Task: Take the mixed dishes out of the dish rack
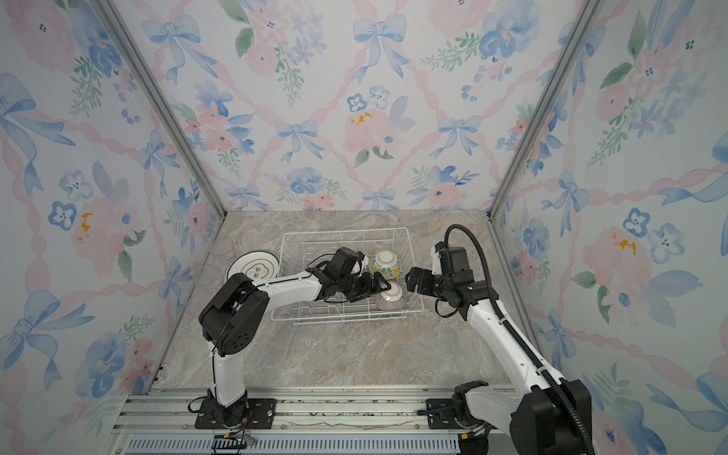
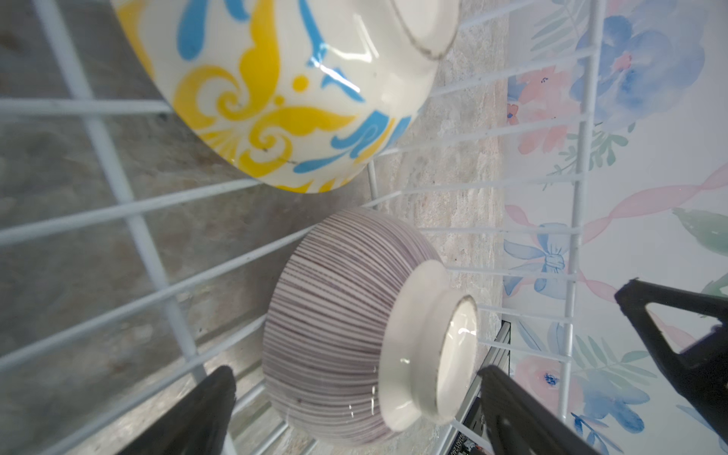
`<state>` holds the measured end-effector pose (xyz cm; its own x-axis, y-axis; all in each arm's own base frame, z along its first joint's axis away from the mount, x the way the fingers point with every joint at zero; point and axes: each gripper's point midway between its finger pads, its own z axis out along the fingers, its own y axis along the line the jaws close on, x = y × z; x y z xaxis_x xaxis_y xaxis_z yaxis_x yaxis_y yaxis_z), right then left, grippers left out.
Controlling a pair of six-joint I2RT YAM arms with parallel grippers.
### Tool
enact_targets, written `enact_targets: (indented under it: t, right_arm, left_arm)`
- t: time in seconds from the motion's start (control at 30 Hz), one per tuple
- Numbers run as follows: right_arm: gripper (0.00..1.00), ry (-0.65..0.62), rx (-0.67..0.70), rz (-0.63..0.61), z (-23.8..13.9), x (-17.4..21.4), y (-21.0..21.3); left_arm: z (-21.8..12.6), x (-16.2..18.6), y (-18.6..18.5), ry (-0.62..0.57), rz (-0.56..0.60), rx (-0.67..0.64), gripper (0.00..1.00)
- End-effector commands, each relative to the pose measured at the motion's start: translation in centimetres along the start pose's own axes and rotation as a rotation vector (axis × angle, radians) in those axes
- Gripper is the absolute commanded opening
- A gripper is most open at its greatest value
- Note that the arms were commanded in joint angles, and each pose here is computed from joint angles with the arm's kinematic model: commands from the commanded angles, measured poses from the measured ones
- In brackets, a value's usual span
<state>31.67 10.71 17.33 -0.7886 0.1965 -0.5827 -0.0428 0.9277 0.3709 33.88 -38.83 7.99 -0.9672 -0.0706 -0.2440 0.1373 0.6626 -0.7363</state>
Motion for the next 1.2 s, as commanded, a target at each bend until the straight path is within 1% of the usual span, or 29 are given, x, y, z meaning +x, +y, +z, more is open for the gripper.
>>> enact_targets:
  t: [0.0, 0.37, 0.47, 0.57, 0.83, 0.93, 1.1, 1.17]
  right_arm:
    - [0.97, 0.009, 0.02, -0.01, -0.4, 0.4, -0.4]
    - [0.97, 0.014, 0.027, -0.006, -0.3, 0.4, -0.8]
    - [0.97, 0.013, 0.029, -0.007, -0.3, 0.4, -0.8]
    - [0.97, 0.016, 0.031, -0.004, -0.1, 0.4, -1.0]
    - [0.97, 0.028, 0.04, -0.001, 0.4, 0.5, -1.2]
    - [0.97, 0.026, 0.039, 0.0, 0.3, 0.4, -1.2]
    - [0.97, 0.019, 0.037, -0.004, 0.2, 0.2, -1.1]
    - [0.97, 0.02, 0.037, -0.004, 0.2, 0.2, -1.1]
  left_arm:
    - [0.8, 0.2, 0.1, 0.019, -0.015, 0.013, 0.98]
    - [1.8, 0.3, 0.1, 0.033, -0.037, 0.042, 0.98]
    - [1.8, 0.3, -0.5, 0.034, -0.044, 0.081, 0.98]
    - [1.5, 0.4, -1.5, 0.022, -0.062, 0.152, 0.98]
    - [-0.1, 0.0, -4.4, -0.016, -0.001, 0.256, 0.96]
    - [-0.6, 0.4, -5.1, -0.004, 0.018, 0.277, 0.95]
    - [-0.5, 1.6, -4.3, 0.037, 0.006, 0.275, 0.95]
    - [-0.3, 1.8, -3.7, 0.04, -0.012, 0.259, 0.96]
